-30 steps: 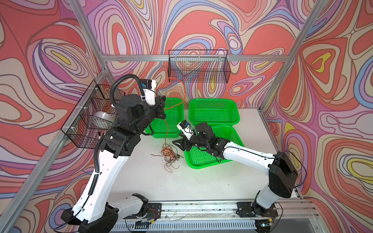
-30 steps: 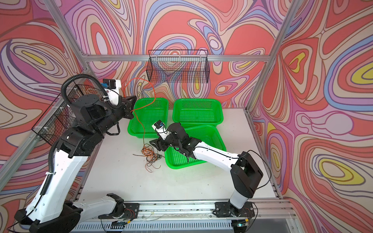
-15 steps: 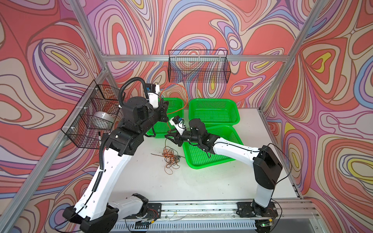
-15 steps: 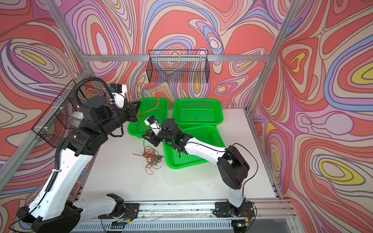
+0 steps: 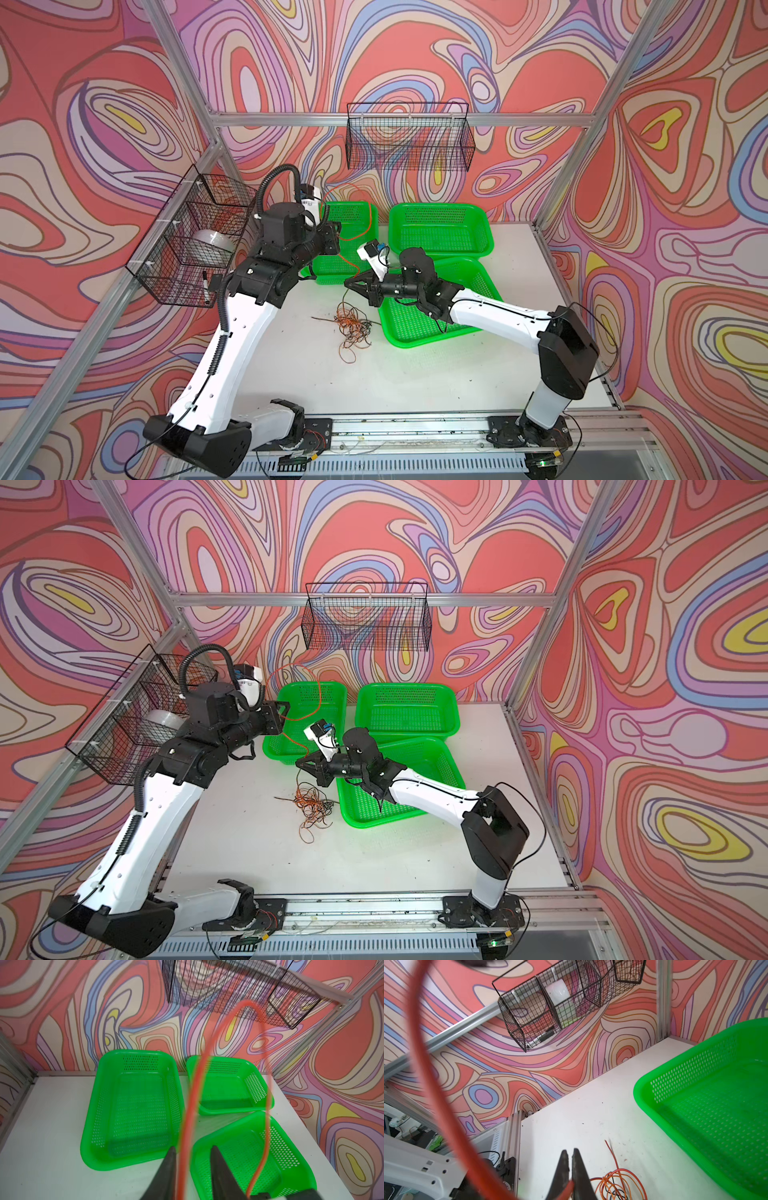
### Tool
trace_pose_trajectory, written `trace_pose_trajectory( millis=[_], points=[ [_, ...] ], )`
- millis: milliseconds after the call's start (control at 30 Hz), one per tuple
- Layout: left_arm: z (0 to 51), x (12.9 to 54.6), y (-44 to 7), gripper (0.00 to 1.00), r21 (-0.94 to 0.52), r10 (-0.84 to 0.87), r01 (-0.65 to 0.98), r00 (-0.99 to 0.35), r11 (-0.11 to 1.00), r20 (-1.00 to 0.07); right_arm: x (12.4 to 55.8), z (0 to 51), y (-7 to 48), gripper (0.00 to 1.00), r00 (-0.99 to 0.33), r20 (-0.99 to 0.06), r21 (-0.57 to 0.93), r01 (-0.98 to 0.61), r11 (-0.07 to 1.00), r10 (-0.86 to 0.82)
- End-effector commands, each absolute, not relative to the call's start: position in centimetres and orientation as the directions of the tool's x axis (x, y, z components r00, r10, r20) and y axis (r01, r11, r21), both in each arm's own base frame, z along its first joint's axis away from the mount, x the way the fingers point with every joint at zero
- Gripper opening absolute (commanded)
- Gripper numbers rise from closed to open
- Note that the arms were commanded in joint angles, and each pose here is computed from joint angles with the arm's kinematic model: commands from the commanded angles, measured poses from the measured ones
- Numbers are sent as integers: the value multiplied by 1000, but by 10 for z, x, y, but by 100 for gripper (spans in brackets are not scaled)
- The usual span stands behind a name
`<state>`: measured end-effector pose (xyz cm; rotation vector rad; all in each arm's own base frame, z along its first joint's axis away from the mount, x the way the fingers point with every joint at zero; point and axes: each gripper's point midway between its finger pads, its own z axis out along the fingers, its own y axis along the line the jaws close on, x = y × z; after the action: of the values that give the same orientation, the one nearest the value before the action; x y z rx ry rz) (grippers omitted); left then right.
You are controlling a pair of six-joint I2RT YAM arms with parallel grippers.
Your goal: Untangle the cables
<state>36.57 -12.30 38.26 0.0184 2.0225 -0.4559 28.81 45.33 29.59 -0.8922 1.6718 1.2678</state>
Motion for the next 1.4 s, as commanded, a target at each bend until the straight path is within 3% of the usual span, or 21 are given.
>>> trace_pose_trajectory(
  millis=[0, 167, 367, 667, 1067, 1167, 1367],
  points=[
    [349, 359, -132, 58, -357, -171, 214, -590, 909, -789, 276, 320, 447, 0, -410, -912, 399, -895, 198, -15],
    [336, 352, -118, 80, -360, -193, 175, -596, 916, -779, 276, 339, 440, 0, -389, -921, 380, -898, 219, 3],
    [329, 335, -92, 87, -306, -178, 137, -568, 942, -803, 302, 341, 432, 0, -450, -893, 430, -851, 301, 4],
    [292, 294, -75, 87, -200, -88, 165, -516, 966, -852, 319, 343, 425, 0, -524, -852, 507, -814, 284, 19],
    [228, 275, -99, 74, -107, 113, 399, -490, 911, -864, 297, 356, 428, 0, -408, -912, 398, -906, 146, -49],
    [220, 270, -106, 72, -52, 192, 473, -451, 879, -872, 294, 359, 432, 0, -388, -919, 379, -918, 116, -69],
    [221, 256, -119, 70, 142, 365, 623, -246, 769, -898, 288, 362, 434, 0, -352, -929, 346, -936, 68, -110]
  ],
)
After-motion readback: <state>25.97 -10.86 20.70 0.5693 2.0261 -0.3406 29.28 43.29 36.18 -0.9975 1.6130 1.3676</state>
